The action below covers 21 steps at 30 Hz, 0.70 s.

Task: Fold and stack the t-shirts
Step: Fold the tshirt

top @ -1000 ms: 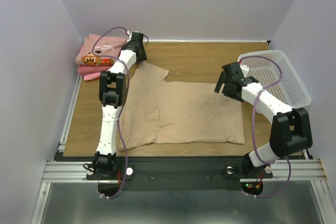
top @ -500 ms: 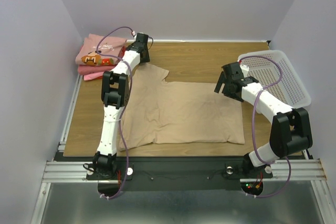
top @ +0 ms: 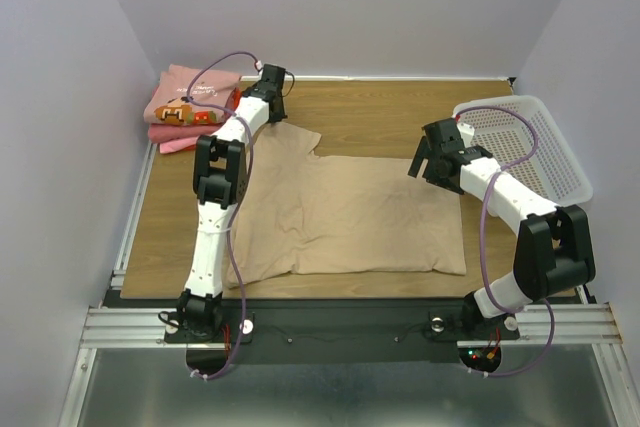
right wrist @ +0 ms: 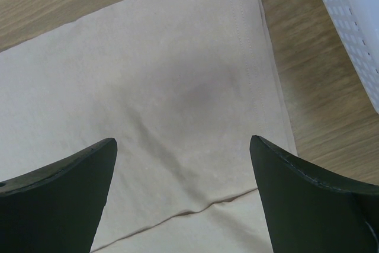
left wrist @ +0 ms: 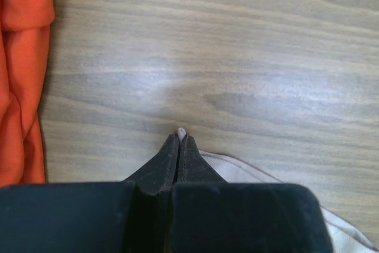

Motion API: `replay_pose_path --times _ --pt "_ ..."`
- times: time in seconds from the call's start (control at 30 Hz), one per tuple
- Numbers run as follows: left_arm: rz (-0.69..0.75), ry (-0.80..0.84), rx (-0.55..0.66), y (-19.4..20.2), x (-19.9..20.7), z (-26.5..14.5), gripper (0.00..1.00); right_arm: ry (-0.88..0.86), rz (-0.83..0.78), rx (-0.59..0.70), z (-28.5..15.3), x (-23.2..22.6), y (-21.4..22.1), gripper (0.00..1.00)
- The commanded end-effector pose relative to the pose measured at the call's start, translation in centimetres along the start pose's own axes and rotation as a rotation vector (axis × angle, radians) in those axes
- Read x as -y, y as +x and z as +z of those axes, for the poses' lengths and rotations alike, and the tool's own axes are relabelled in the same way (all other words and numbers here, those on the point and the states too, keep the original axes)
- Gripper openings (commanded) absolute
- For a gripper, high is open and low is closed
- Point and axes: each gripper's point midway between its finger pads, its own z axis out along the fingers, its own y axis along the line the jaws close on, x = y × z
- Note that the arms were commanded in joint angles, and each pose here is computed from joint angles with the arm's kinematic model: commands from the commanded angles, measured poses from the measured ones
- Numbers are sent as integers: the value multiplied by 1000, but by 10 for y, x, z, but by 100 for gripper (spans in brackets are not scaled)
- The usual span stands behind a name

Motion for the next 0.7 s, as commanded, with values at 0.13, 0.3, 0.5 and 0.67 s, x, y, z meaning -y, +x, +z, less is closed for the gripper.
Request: replay_pose_path --times 0.13,0.3,0.5,0.67 --pt "36 47 -12 2 7 -56 0 52 74 71 15 -11 -29 100" --pt "5 92 51 -7 12 -87 0 111 143 115 35 -18 -56 100" --pt "-12 111 85 -1 10 -110 0 217 175 182 57 -16 -78 99" --pt "13 101 108 6 13 -126 0 288 174 169 81 -6 -74 94"
